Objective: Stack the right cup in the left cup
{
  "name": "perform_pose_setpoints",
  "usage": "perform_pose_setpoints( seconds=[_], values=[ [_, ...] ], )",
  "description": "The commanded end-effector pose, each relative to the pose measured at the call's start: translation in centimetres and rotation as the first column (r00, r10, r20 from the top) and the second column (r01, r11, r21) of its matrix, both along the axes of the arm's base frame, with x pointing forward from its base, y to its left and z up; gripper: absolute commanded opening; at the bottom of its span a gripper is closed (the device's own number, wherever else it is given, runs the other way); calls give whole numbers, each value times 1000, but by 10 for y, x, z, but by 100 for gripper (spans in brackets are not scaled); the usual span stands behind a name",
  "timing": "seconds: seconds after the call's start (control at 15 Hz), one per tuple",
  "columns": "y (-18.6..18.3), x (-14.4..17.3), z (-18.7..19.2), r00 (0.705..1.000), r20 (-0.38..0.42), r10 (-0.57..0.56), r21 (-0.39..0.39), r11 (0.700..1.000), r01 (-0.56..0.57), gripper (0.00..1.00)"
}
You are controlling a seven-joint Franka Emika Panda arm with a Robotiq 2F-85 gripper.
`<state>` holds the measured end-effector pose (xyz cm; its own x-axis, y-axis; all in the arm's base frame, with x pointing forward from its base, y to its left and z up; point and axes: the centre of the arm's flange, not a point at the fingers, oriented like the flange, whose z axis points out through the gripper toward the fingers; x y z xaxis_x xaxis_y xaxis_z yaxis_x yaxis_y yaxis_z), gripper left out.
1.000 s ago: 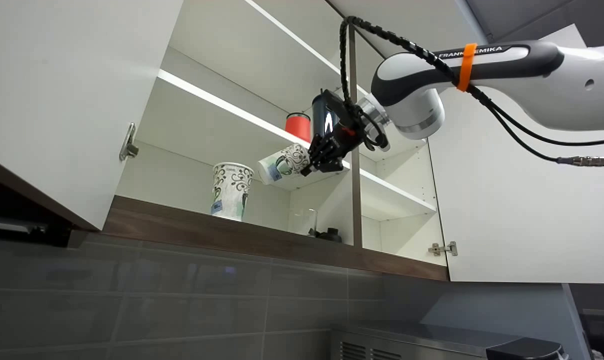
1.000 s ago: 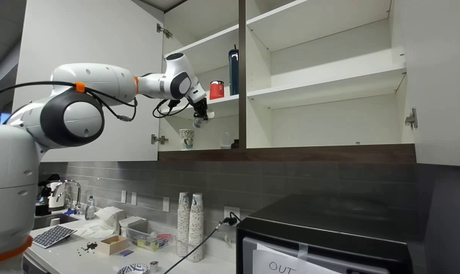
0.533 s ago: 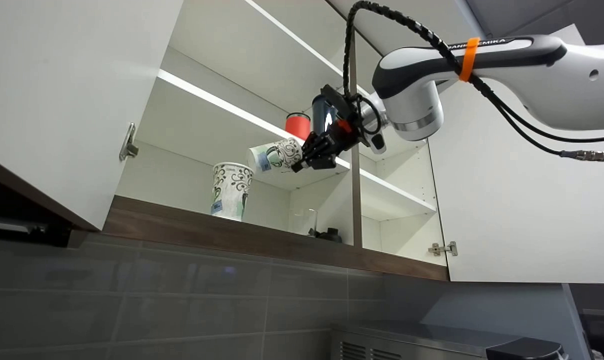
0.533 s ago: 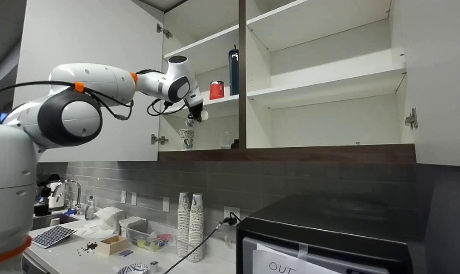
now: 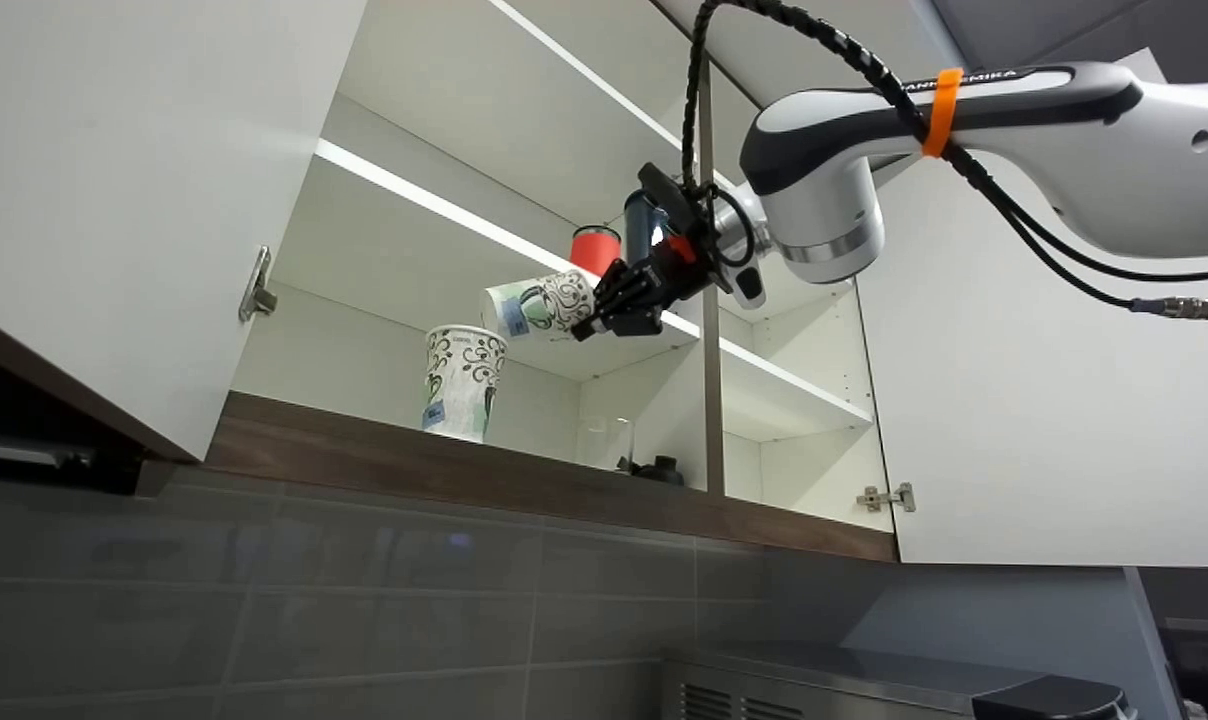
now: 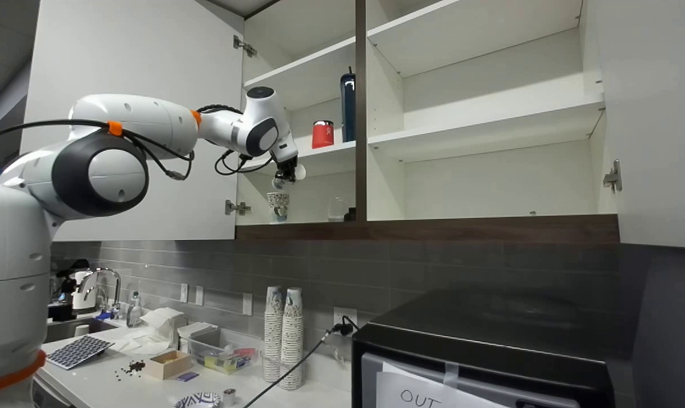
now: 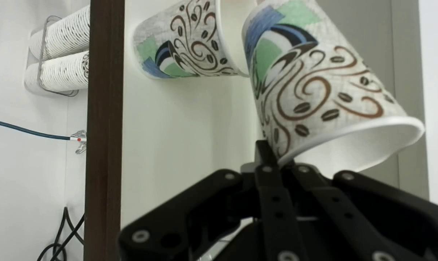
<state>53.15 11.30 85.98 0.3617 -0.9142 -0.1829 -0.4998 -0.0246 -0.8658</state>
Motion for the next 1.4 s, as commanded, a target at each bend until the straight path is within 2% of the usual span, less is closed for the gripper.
perform_pose_setpoints(
  seconds=[0.0,0.33,0.53,1.07,1.33],
  values=[
    [14,-10,-12,1000,11,9,-48,999,-9,1],
    [20,-15,-7,998,60,11,-146,989,-2,1],
    [24,-20,0,994,104,16,-231,973,9,1],
    [46,-18,-5,990,140,33,-416,909,29,1],
    [54,-18,-9,987,154,55,-499,866,29,1]
  ],
)
